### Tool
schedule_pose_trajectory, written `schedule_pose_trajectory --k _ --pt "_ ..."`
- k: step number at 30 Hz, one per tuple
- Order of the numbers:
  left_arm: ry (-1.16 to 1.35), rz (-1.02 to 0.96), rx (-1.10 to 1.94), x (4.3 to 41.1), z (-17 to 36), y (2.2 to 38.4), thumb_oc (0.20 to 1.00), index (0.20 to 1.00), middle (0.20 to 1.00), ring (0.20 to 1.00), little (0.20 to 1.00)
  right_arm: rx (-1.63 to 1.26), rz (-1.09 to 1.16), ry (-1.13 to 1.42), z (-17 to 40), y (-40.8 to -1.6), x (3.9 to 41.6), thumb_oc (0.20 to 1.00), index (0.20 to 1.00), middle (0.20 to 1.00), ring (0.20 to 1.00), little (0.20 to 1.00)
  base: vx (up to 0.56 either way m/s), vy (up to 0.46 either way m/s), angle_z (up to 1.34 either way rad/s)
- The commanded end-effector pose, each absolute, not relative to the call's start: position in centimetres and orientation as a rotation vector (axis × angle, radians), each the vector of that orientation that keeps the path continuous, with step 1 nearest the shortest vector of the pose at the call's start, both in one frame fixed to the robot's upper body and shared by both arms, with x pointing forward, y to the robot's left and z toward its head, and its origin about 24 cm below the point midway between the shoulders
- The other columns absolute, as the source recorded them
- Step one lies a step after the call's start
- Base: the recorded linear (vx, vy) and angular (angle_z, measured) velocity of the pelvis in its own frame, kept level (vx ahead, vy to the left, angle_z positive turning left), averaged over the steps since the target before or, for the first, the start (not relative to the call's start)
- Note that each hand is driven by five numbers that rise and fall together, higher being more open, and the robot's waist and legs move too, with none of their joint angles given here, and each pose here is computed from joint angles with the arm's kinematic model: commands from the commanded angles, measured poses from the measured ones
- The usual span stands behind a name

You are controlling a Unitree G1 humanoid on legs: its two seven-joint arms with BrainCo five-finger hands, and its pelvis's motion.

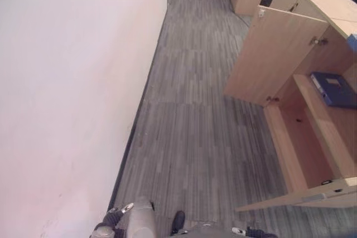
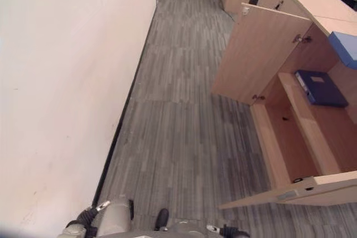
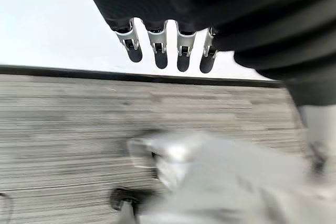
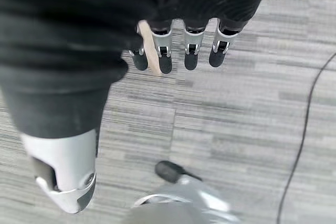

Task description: Put the empty folder in the office cabinet

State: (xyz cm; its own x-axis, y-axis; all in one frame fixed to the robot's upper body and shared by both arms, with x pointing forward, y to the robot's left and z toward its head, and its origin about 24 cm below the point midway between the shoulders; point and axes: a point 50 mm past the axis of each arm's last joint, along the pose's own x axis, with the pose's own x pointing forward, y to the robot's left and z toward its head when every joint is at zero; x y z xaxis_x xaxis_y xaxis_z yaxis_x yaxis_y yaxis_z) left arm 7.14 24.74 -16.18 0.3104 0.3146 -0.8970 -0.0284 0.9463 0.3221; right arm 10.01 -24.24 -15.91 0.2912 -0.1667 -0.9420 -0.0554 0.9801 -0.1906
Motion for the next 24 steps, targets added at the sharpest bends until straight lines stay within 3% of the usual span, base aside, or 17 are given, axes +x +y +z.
schedule_pose_trajectory --k 1,12,24 --pt "1.289 0.233 0.291 5.9 -16.3 25.4 1.000 1.000 1.000 1.000 1.000 -0.224 -0.079 1.316 -16.3 -24.8 7.4 1.000 1.000 1.000 1.000 1.000 0.31 0.111 -0.28" --pt "1.357 0.248 0.269 3.7 -16.6 25.2 1.000 1.000 1.000 1.000 1.000 -0.170 -0.097 1.395 -16.8 -24.2 4.9 1.000 1.000 1.000 1.000 1.000 0.28 0.181 -0.38" --pt "1.273 0.226 0.329 6.4 -15.9 26.2 1.000 1.000 1.000 1.000 1.000 -0.242 0.048 1.247 -16.3 -22.4 9.9 1.000 1.000 1.000 1.000 1.000 0.19 0.241 0.02"
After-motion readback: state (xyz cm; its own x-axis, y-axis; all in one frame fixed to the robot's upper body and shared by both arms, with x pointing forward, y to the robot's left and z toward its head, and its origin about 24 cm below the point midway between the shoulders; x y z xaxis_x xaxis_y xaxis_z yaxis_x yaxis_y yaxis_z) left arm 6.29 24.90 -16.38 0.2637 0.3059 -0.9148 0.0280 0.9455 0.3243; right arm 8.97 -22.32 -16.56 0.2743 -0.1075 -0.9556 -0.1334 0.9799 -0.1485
